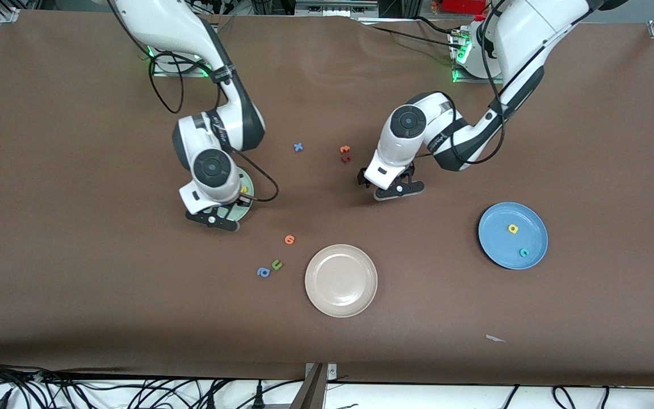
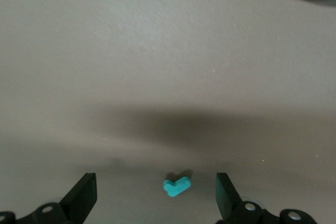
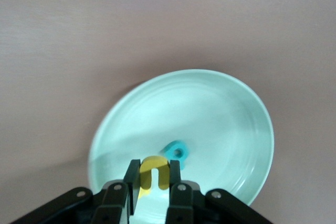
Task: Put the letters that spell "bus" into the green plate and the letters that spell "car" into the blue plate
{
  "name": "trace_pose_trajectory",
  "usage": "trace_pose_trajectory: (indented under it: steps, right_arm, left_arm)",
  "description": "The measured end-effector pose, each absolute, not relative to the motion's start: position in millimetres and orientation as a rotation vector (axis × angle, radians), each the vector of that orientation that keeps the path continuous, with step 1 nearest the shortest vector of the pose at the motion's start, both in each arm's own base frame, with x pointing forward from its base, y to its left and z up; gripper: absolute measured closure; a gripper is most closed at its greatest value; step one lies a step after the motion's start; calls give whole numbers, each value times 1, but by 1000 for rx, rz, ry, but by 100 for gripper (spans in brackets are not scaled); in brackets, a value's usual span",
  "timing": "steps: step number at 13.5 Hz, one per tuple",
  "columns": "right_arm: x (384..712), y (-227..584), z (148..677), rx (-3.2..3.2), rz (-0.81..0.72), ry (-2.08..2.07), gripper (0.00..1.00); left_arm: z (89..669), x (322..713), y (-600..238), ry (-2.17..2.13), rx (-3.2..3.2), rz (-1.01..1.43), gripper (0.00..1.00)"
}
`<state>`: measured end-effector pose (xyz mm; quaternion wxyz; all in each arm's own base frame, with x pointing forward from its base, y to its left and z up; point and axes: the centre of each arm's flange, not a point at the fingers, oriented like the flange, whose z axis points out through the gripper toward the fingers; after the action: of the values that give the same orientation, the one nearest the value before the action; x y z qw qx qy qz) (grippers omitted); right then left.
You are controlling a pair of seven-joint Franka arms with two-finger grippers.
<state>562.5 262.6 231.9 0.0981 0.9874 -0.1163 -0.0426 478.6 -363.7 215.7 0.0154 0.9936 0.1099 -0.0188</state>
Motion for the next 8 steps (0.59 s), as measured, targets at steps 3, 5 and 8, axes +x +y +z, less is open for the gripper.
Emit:
trace_pose_trajectory:
  steps: [3,5,8]
  right_arm:
    - [526,204,197,2938,-109,-305,75]
    - [520,197,195,2942,-109,-308,58]
    - [527,204,214,2971,-65,-303,26]
  left_arm:
    - [191,464,-372,376,3111,-22,0]
    - [181,458,-376,382,3113,-36,4]
    - [178,454,-379,383,3115,-46,10]
